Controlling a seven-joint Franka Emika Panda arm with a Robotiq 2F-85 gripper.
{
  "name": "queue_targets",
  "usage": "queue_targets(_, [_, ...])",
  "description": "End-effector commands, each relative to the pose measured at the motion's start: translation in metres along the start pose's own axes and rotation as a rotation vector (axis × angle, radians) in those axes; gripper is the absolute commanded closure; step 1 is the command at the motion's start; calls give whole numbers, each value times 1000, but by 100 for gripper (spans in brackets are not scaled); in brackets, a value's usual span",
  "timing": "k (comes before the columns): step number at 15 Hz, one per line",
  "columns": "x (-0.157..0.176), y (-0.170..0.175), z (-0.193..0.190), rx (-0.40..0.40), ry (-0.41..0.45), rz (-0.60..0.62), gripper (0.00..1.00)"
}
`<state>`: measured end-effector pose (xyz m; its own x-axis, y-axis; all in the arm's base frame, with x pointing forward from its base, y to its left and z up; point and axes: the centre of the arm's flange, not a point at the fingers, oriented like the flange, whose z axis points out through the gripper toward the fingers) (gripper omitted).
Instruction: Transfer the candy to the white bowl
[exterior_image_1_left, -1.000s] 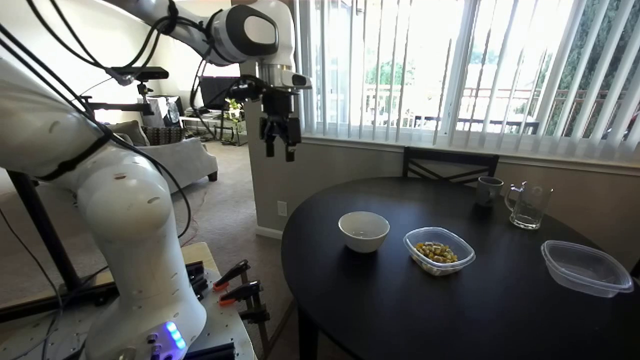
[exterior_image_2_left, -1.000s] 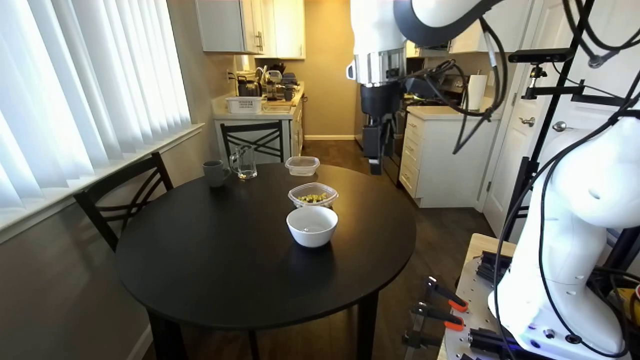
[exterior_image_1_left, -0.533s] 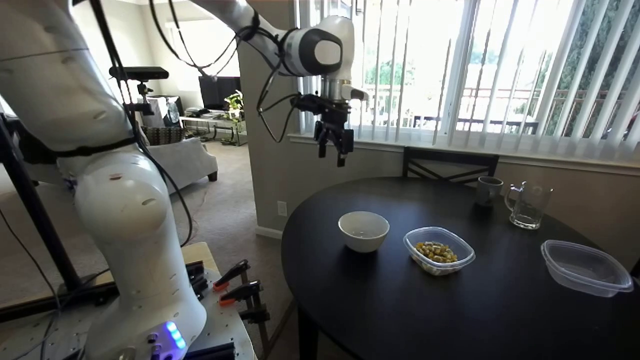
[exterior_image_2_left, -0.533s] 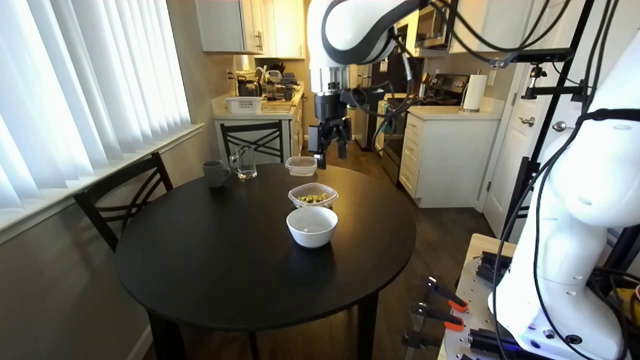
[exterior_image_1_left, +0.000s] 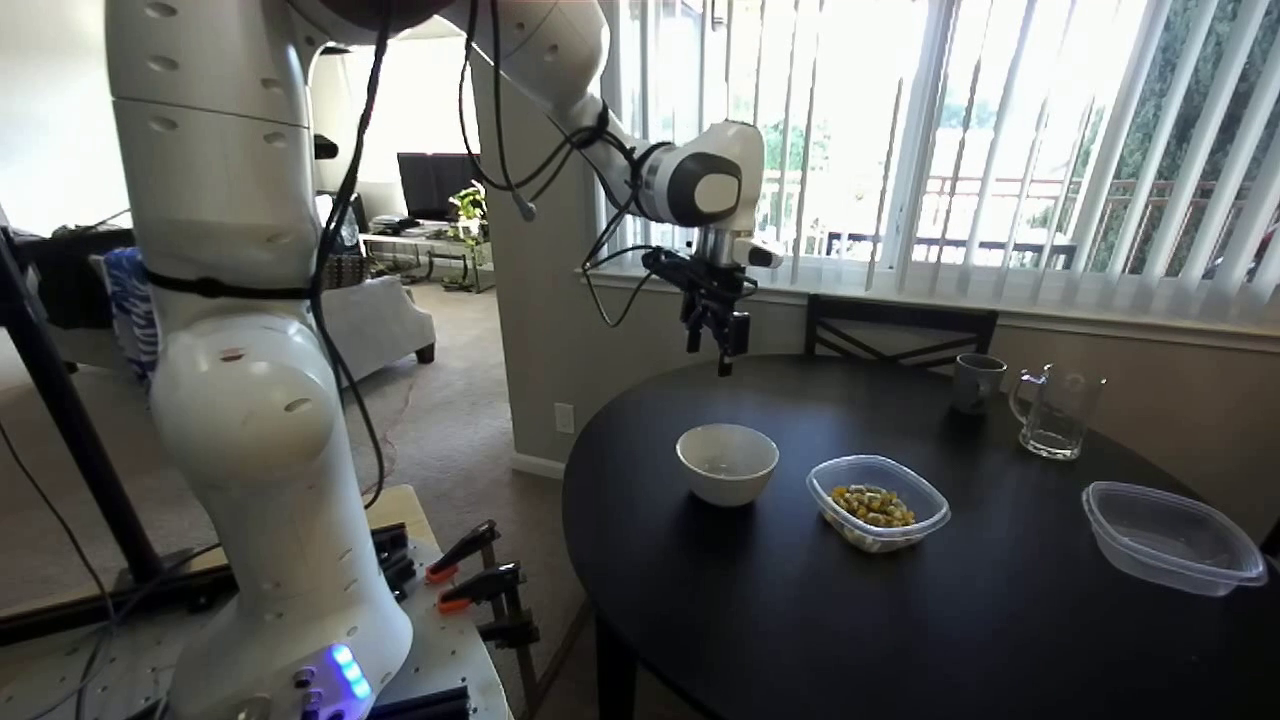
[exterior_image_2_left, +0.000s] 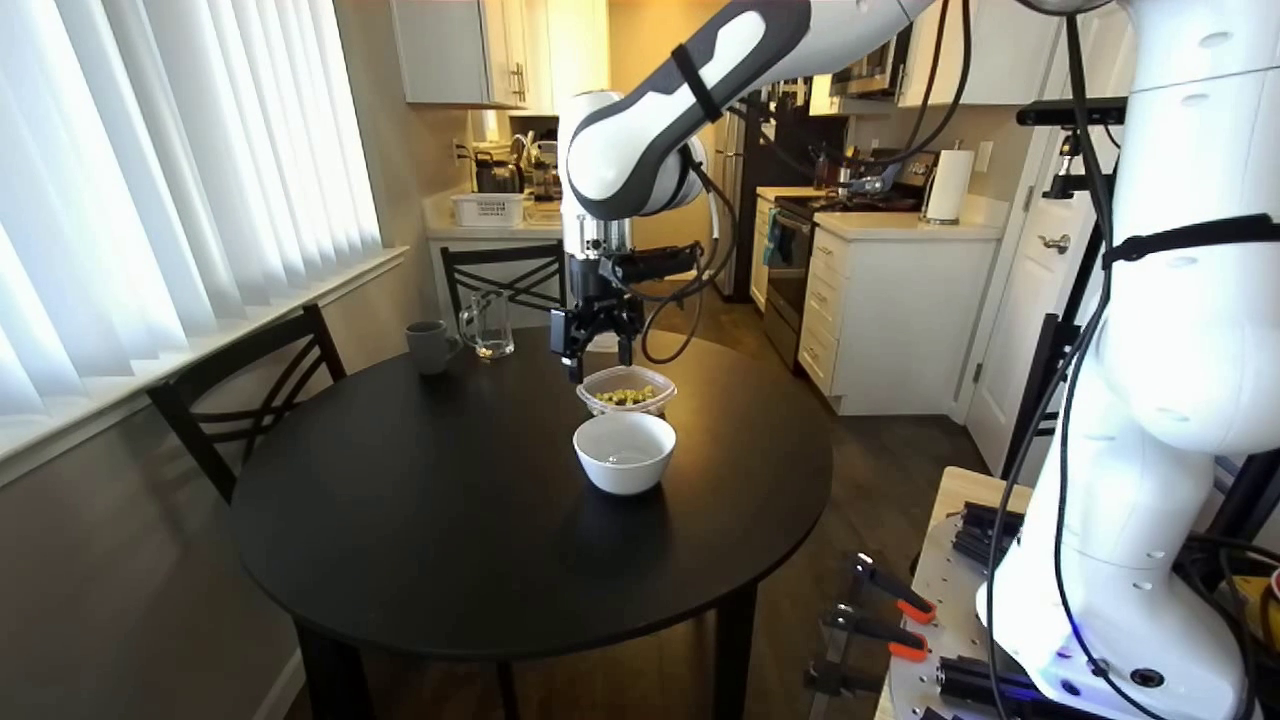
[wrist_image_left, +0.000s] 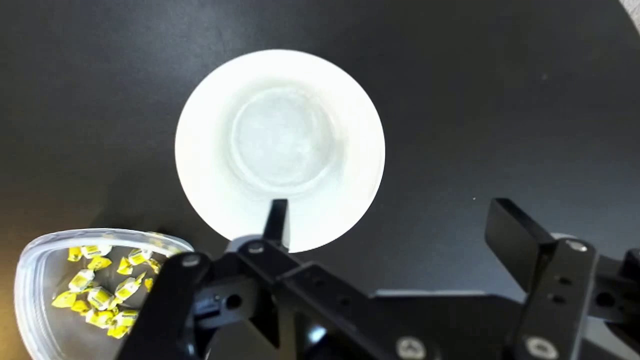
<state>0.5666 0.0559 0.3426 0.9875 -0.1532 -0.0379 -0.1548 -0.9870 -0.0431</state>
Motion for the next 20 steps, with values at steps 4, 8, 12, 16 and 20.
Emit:
queue_targets(4, [4, 28, 8, -7, -26, 61, 0])
queue_targets(8, [4, 27, 7, -8, -28, 61, 0])
queue_targets(12, [44, 38, 6, -43, 35, 102, 0])
queue_targets(16, [112, 61, 12, -56, 151, 138, 0])
queue_targets(20, [171, 79, 44, -113, 144, 156, 0])
